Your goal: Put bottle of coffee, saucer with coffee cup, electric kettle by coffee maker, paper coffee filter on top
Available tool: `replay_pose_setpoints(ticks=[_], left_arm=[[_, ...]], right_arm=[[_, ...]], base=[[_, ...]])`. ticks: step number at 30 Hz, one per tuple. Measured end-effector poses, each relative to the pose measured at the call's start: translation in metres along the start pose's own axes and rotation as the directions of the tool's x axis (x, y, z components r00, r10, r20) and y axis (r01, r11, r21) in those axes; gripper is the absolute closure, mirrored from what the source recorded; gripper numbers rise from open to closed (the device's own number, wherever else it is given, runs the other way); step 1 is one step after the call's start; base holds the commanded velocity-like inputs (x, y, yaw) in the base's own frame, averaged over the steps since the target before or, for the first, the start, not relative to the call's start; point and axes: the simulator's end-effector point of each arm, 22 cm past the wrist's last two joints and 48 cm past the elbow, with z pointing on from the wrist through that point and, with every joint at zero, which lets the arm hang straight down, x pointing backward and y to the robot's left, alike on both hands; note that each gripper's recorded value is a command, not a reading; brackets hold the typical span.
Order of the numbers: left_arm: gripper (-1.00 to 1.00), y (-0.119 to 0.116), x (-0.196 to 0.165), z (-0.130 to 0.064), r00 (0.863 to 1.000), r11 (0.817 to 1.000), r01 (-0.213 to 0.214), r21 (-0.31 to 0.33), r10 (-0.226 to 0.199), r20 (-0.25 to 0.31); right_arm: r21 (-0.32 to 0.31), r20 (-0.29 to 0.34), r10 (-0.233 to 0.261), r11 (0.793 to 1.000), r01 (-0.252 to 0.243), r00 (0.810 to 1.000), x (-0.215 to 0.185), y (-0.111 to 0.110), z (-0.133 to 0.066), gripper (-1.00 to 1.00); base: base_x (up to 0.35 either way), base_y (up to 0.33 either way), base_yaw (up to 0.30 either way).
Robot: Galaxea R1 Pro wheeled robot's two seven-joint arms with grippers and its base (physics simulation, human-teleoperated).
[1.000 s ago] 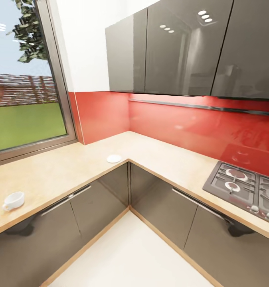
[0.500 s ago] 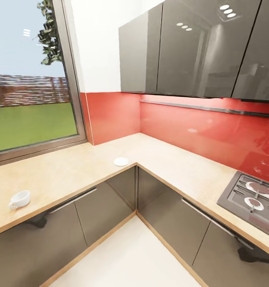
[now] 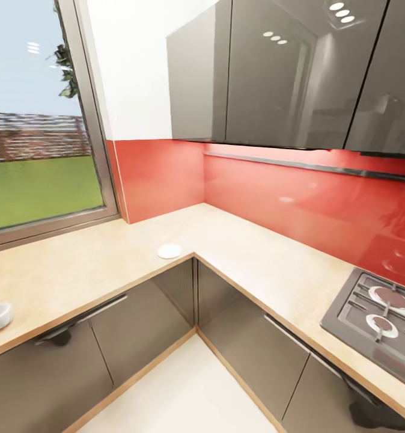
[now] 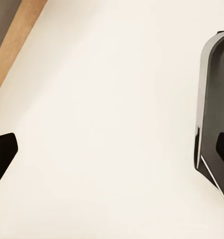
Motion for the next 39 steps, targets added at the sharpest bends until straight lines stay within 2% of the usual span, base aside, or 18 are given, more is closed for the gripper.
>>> replay_pose_setpoints(ticks=[4,39], left_arm=[[-1.00,0.001,0.000,0.000,1.000,1.000,0.003,-0.003,-0.003,-0.002],[-1.00,0.001,-0.010,0.002,0.999,1.000,0.020,-0.005,-0.020,0.027]], right_arm=[[-0.001,-0.001,0.002,1.000,-0.002,1.000,0.000,0.001,0.000,-1.00],[-0.003,0.034,0.000,1.000,0.001,0.999,-0.014,0.003,-0.001,-1.00]], base=[[0.058,-0.033,0.050],[0.000,0.000,0.221]])
